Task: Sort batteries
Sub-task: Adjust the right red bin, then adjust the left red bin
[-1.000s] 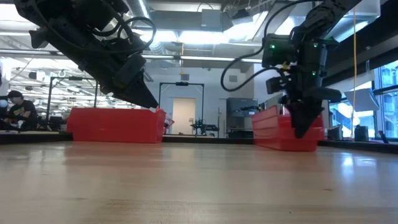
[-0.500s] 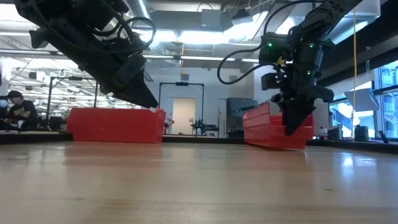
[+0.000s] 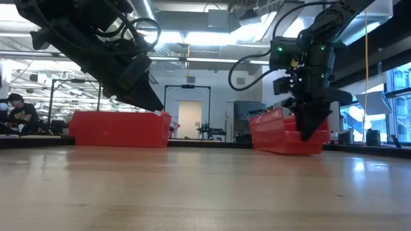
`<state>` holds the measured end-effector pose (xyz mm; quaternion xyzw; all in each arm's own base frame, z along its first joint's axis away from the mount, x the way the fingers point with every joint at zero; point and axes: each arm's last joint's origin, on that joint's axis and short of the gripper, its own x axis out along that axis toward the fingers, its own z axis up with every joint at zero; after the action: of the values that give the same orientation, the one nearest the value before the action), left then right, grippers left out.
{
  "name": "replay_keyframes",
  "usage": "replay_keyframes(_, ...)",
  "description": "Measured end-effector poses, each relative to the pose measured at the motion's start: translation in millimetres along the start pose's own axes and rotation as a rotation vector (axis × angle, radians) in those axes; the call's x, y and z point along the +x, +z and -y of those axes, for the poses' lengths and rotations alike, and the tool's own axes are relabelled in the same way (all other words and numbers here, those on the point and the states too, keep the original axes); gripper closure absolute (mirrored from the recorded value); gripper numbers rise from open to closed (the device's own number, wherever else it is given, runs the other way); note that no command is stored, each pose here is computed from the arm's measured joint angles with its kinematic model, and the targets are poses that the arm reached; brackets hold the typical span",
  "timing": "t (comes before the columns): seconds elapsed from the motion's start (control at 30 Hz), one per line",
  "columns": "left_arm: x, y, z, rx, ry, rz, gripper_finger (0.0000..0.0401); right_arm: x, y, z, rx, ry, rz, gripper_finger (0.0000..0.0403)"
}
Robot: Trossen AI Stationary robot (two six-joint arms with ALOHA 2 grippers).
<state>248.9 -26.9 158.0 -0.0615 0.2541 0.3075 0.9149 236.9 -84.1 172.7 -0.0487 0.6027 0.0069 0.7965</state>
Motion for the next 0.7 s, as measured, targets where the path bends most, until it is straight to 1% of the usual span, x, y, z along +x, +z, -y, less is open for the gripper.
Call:
replay_keyframes(0.07, 0, 0, 0, 0.000, 0.000, 0.000, 0.0237, -1, -1, 0, 0.023, 0.000, -0.007, 0.0311)
replay_keyframes(0.2, 0, 0, 0, -0.004, 0.000, 0.000, 0.0237, -2, 0, 1, 0.043, -0.010, -0.002, 0.0255)
replay_keyframes(0.3, 0, 0, 0, -0.017, 0.000, 0.000, 0.0237, -9, 7, 4, 0.048, -0.018, 0.014, 0.0212)
replay_keyframes(0.4, 0, 0, 0, -0.039, 0.000, 0.000, 0.0237, -22, 18, 8, 0.077, -0.021, 0.039, 0.0183)
replay_keyframes(0.53, 0, 0, 0, -0.061, 0.000, 0.001, 0.0237, -41, 29, 12, 0.072, -0.031, 0.039, 0.0170)
replay_keyframes(0.7, 0, 2, 0, -0.102, -0.006, 0.010, 0.0237, -63, 36, 16, 0.045, -0.085, 0.016, 0.0177)
